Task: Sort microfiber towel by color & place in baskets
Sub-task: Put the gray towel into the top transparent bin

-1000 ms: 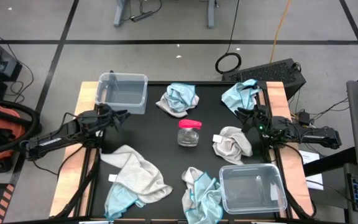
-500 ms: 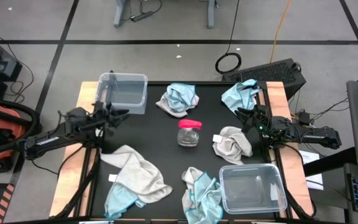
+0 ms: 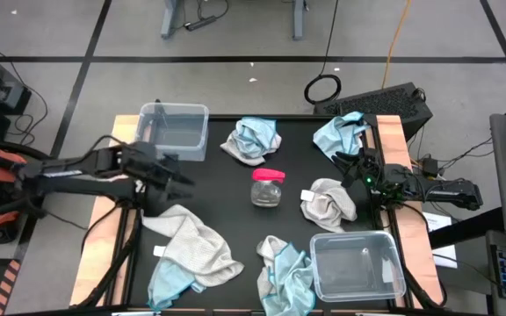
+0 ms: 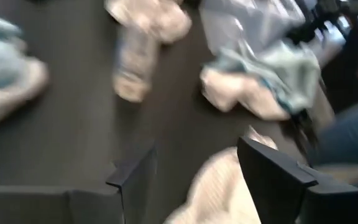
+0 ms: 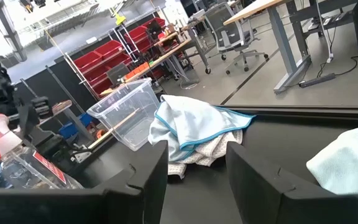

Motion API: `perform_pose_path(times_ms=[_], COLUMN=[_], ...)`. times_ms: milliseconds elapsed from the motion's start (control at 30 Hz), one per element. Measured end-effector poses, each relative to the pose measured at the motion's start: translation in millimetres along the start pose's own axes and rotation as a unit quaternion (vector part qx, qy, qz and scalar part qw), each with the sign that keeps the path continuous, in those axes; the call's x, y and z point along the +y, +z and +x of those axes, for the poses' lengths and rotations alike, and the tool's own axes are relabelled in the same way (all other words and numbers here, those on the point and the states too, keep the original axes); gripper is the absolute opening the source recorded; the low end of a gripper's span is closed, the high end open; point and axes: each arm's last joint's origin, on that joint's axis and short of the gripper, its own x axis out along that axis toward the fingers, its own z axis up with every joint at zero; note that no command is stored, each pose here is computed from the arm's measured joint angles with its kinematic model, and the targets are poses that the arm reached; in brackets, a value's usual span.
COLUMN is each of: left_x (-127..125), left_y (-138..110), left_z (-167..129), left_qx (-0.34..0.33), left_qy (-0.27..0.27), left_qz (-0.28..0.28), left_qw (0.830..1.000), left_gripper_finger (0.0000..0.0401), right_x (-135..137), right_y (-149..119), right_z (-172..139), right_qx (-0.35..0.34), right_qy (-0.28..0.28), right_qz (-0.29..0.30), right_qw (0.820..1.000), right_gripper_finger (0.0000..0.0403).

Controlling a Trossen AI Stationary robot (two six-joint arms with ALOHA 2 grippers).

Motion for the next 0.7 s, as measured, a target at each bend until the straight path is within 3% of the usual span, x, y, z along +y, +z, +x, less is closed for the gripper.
perform_pose_path(times_ms=[133, 233, 400, 700], left_x=[-9, -18, -30, -49], left_y=[-4, -10, -20, -37], left_z=[20, 34, 61, 114], left_qx=[0.066, 0.11, 0.168, 0.222], left_qy=[-0.058, -0.082, -0.084, -0.122], left_qz=[-0.001, 0.031, 0.1, 0.146], left_qw=[0.996, 0.99, 0.977, 0.956], left_gripper_finger=[0.0233, 0.0233, 0.0233, 0.0233], right_x=[0, 0, 0, 0], right_y=[0, 0, 0, 0], right_z=[0, 0, 0, 0], right_qx=[0.0, 0.0, 0.0, 0.0], right_qy=[0.0, 0.0, 0.0, 0.0], right_qz=[0.0, 0.0, 0.0, 0.0], right_qw=[1.0, 1.0, 1.0, 1.0], right_gripper_finger=[0.0153, 0.0153, 0.0153, 0.0153])
